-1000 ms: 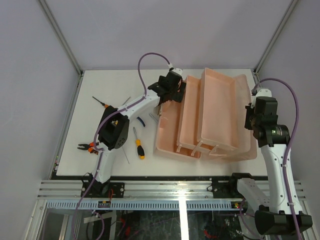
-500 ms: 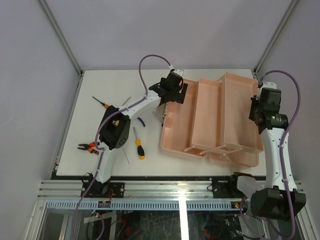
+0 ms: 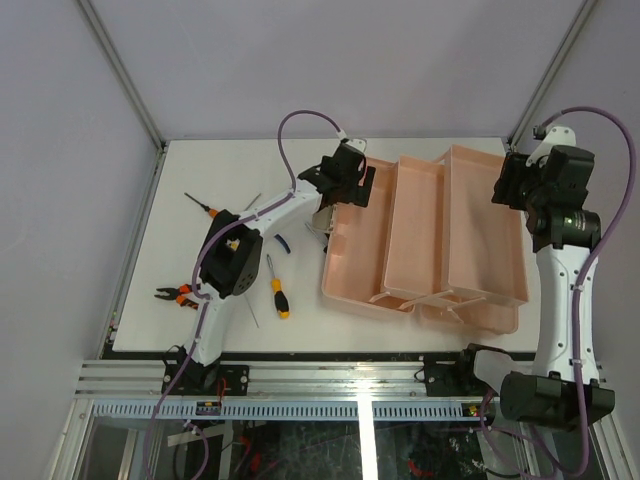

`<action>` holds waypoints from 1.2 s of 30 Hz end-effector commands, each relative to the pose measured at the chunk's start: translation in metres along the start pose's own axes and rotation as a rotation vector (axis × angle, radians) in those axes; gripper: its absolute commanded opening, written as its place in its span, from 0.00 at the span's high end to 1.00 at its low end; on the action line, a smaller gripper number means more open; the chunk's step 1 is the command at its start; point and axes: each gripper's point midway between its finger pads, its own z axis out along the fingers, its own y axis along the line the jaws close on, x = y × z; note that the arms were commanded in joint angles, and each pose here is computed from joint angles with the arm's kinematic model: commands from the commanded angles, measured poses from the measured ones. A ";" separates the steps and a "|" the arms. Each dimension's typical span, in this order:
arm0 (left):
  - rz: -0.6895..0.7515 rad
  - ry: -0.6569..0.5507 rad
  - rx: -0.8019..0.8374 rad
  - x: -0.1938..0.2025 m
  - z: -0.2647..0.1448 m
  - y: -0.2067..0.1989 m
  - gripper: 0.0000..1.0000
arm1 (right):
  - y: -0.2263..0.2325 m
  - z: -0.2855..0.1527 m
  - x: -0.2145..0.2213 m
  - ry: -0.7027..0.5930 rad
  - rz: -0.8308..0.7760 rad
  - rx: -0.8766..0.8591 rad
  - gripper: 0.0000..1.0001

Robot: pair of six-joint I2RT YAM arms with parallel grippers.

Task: Pack the tool kit

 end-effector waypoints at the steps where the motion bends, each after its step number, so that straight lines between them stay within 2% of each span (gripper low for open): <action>1: -0.030 -0.108 0.019 -0.041 -0.011 -0.003 0.12 | 0.028 -0.014 -0.030 -0.041 0.042 -0.153 0.36; 8: -0.034 -0.129 0.030 -0.051 -0.020 -0.005 0.12 | 0.060 -0.011 -0.017 0.082 0.095 -0.296 0.41; 14: -0.034 -0.135 0.038 -0.055 -0.023 -0.007 0.12 | 0.097 -0.019 -0.022 0.148 0.012 -0.333 0.41; 24: -0.027 -0.137 0.021 -0.057 -0.025 -0.003 0.12 | 0.087 0.007 0.010 0.294 -0.054 -0.165 0.41; 33: -0.023 -0.134 0.013 -0.055 -0.025 -0.001 0.16 | 0.105 0.028 0.033 0.370 -0.079 -0.206 0.42; 36: -0.022 -0.137 0.003 -0.055 -0.024 0.000 0.21 | 0.110 0.035 0.044 0.408 -0.095 -0.215 0.47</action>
